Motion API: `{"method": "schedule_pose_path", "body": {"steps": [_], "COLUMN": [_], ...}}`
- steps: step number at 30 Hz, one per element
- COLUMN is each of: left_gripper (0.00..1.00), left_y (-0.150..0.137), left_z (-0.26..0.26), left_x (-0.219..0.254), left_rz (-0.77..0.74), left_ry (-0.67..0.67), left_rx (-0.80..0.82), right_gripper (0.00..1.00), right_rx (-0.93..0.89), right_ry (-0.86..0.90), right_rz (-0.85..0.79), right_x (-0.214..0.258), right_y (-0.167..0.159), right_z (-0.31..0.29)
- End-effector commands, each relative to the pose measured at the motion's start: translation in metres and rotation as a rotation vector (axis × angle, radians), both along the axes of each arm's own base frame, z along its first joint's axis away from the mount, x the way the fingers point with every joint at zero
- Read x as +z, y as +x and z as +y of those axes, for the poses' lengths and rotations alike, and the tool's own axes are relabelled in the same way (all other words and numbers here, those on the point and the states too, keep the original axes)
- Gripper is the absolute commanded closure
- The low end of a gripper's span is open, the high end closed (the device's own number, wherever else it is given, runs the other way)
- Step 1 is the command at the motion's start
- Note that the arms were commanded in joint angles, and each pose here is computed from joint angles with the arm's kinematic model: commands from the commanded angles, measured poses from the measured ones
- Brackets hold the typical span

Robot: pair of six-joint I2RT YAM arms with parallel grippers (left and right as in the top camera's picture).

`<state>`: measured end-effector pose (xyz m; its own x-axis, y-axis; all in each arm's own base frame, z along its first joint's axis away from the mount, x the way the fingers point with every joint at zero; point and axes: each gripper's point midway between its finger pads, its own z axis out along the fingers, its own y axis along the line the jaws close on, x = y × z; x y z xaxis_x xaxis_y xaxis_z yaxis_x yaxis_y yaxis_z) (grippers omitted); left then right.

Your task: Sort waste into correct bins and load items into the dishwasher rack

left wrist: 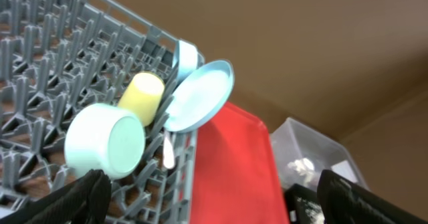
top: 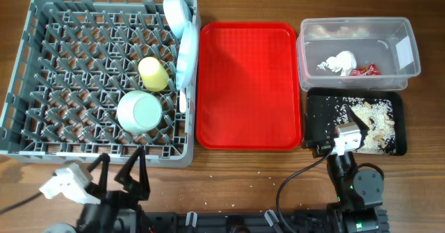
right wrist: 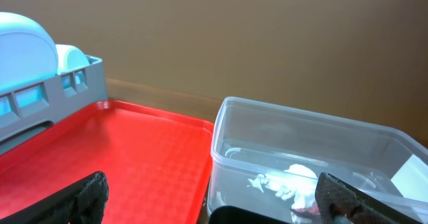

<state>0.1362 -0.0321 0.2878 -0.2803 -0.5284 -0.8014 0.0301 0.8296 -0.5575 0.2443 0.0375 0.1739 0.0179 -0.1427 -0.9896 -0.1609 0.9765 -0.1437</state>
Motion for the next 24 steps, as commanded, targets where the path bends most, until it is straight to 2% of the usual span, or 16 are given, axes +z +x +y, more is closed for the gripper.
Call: {"method": "schedule_pose_path", "body": {"steps": [1, 6, 9, 14, 20, 21, 24], "left_gripper": [0.00, 0.00, 0.00, 0.00, 0.00, 0.00, 0.00], "left_y": [0.023, 0.066, 0.074, 0.095, 0.110, 0.110, 0.110], "left_z": [0.005, 0.008, 0.008, 0.021, 0.035, 0.039, 0.033], "left_x": [0.000, 0.037, 0.025, -0.029, -0.114, -0.133, -0.130], "left_rz": [-0.135, -0.551, -0.676, -0.539, -0.217, -0.144, -0.175], "left_ry": [0.018, 0.040, 0.046, 0.037, 0.041, 0.061, 0.281], "left_rx": [0.022, 0.025, 0.026, 0.091, 0.167, 0.188, 0.126], "right_gripper": [0.00, 0.00, 0.00, 0.00, 0.00, 0.00, 0.00], "right_rx": [0.010, 0.010, 0.010, 0.010, 0.010, 0.010, 0.010], "right_ry": [-0.012, -0.012, -0.012, -0.012, -0.012, -0.012, -0.012], "right_rz": [-0.011, -0.011, -0.011, -0.011, -0.011, -0.011, -0.011], "right_x": [0.002, 0.002, 0.002, 0.002, 0.002, 0.002, 0.002], "right_y": [-0.001, -0.001, -0.001, -0.001, -0.001, -0.001, -0.001], "right_z": [0.001, 0.001, 0.001, 0.001, 0.001, 0.001, 0.001]}}
